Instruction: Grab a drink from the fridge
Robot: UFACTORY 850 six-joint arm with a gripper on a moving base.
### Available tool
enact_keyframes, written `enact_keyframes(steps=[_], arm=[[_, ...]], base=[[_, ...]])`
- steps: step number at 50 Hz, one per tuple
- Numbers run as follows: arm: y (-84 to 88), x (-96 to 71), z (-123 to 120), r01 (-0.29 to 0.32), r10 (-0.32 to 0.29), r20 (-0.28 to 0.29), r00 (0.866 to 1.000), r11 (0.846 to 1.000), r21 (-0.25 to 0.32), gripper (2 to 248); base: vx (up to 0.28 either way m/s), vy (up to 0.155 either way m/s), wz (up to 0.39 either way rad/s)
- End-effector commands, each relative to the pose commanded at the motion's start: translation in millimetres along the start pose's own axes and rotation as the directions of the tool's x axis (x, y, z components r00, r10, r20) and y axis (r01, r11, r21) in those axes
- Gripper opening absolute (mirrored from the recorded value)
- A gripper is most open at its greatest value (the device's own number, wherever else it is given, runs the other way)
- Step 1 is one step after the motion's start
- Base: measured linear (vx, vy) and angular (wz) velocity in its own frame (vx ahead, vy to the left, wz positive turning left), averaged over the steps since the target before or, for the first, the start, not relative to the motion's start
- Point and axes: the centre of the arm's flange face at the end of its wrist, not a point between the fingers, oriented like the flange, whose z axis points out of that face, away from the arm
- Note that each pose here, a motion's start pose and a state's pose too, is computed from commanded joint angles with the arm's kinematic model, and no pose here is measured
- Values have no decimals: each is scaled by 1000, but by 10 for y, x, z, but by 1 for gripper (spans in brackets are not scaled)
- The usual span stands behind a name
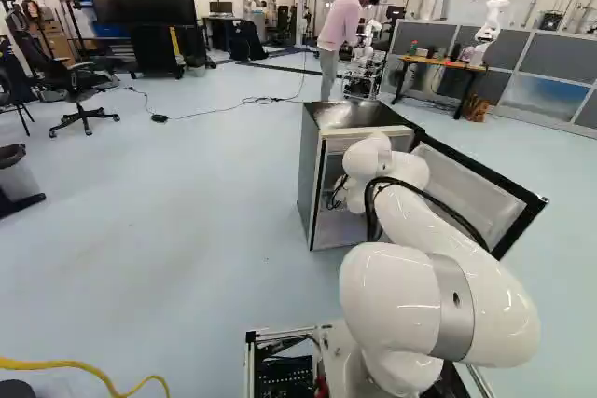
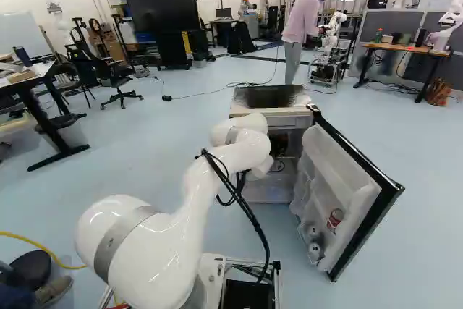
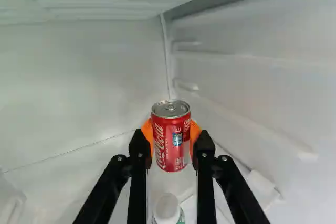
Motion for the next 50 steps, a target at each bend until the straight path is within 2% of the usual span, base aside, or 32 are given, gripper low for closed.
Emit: enact_keyframes(steps=[23,50], arm=[[5,6,-11,0,0,4,1000,1000,-1,89],[57,71,-126,4,-4,39,999,1000,-8,89]], base=[[0,0,0],[0,0,0]])
